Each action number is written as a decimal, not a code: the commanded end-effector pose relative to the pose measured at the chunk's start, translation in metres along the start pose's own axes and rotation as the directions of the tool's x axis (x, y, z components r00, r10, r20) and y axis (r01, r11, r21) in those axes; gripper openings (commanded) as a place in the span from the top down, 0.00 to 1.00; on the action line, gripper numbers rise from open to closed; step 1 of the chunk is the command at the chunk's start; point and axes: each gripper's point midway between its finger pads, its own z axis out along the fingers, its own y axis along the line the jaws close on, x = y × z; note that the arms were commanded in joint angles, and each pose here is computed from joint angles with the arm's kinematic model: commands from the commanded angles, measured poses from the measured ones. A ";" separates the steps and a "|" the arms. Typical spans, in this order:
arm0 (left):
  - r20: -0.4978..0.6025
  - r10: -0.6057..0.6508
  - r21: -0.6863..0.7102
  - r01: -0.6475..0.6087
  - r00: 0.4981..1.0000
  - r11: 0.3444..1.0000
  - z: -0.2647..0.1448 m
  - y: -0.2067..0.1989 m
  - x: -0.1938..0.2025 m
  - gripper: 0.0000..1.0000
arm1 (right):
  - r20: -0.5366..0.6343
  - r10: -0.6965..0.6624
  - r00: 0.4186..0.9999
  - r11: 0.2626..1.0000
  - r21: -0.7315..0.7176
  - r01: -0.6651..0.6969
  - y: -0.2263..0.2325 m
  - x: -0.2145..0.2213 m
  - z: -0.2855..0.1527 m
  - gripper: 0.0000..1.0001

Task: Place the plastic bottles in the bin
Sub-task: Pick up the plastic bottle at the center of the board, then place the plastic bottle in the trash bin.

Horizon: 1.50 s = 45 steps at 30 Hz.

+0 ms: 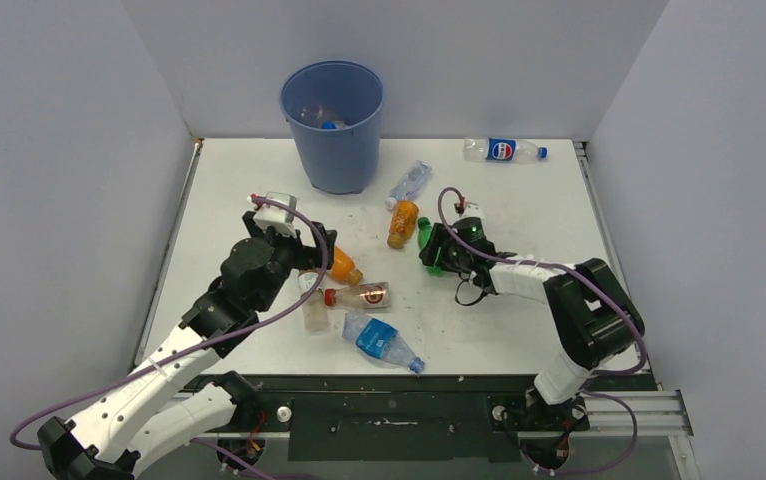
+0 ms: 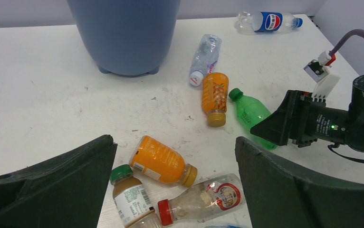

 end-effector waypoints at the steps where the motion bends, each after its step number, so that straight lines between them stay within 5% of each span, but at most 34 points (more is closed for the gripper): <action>1: 0.053 -0.054 0.051 0.052 0.997 0.997 -0.002 -0.011 -0.012 0.04 | 0.151 -0.029 0.988 0.992 -0.117 0.047 0.029 -0.030 -0.031 0.64; 4: 0.051 -0.080 0.056 0.077 0.996 0.995 -0.005 -0.013 -0.015 0.04 | 0.254 -0.111 0.961 0.975 -0.161 0.155 0.056 -0.035 -0.069 0.72; 7: 0.050 -0.086 0.128 0.079 0.995 0.989 -0.013 -0.029 -0.024 0.04 | 0.357 -0.182 0.916 0.941 -0.207 0.267 0.078 -0.036 -0.118 0.94; 11: 0.115 -0.155 0.306 0.113 0.981 0.945 -0.027 -0.057 -0.039 0.04 | 0.439 -0.155 0.885 0.871 -0.361 0.332 0.099 -0.023 -0.176 0.95; 14: 0.164 -0.323 0.501 0.203 0.932 0.841 -0.047 -0.085 -0.060 0.04 | 0.500 -0.094 0.861 0.817 -0.455 0.354 0.107 -0.019 -0.214 0.95; 20: 0.027 -0.580 0.623 0.440 0.814 0.647 -0.051 -0.113 -0.078 0.04 | 0.567 0.013 0.824 0.705 -0.589 0.394 0.118 -0.012 -0.258 0.95; 25: -0.088 -0.578 0.692 0.467 0.811 0.550 -0.036 -0.147 -0.079 0.04 | 0.566 0.055 0.823 0.658 -0.640 0.396 0.125 -0.008 -0.264 0.95; 35: -0.159 -0.555 0.718 0.481 0.817 0.502 -0.015 -0.178 -0.071 0.00 | 0.541 0.118 0.833 0.579 -0.719 0.385 0.140 -0.007 -0.277 0.95; 45: -0.172 -0.536 0.730 0.472 0.826 0.494 -0.010 -0.193 -0.067 0.17 | 0.522 0.114 0.845 0.565 -0.734 0.377 0.144 -0.003 -0.276 0.95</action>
